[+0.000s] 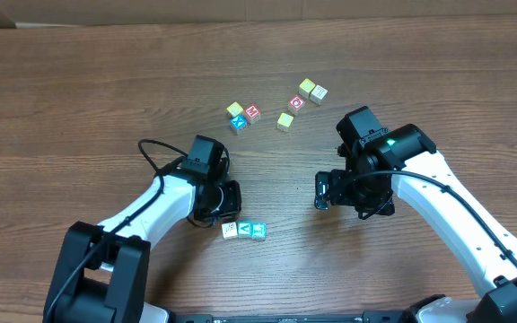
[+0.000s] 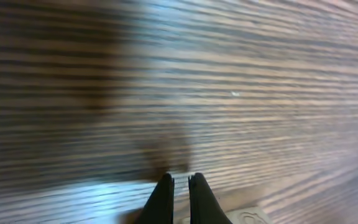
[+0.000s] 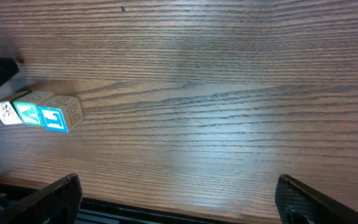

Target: Flip 5 blocks

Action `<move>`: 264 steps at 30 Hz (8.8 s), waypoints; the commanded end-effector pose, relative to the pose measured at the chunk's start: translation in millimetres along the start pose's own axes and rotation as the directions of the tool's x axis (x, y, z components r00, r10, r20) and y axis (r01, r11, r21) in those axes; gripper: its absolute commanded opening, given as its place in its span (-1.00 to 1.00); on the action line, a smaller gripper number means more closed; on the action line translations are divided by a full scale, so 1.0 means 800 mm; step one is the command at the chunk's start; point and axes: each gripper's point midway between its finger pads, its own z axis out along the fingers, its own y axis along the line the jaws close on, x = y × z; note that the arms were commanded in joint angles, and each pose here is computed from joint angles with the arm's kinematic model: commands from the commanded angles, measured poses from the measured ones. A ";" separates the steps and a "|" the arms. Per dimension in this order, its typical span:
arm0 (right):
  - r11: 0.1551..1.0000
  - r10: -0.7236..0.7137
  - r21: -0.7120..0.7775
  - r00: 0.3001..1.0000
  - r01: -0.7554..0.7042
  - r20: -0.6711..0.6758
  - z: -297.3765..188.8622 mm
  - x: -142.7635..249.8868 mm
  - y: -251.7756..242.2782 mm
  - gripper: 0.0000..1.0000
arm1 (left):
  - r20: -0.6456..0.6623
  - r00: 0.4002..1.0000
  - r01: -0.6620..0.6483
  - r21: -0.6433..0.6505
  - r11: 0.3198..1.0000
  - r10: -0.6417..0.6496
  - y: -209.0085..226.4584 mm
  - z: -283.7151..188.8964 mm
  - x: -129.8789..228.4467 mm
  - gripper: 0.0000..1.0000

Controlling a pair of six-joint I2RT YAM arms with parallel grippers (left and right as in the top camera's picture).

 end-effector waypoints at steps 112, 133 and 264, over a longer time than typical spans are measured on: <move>0.999 0.041 -0.018 0.999 -0.041 -0.009 0.054 0.008 -0.011 -0.60 | -0.137 0.981 0.089 -0.325 0.941 -0.140 0.062 -0.038 0.045 -0.92; 0.994 -0.098 -0.032 0.989 0.102 0.111 0.115 0.040 0.068 -0.92 | -0.145 0.981 0.074 -0.319 0.945 -0.126 0.061 -0.038 0.046 -0.91; 0.969 -0.100 -0.227 0.995 0.096 -0.004 0.179 0.081 0.165 -0.92 | -0.156 0.983 0.045 -0.286 0.957 -0.093 0.054 -0.036 0.045 -0.92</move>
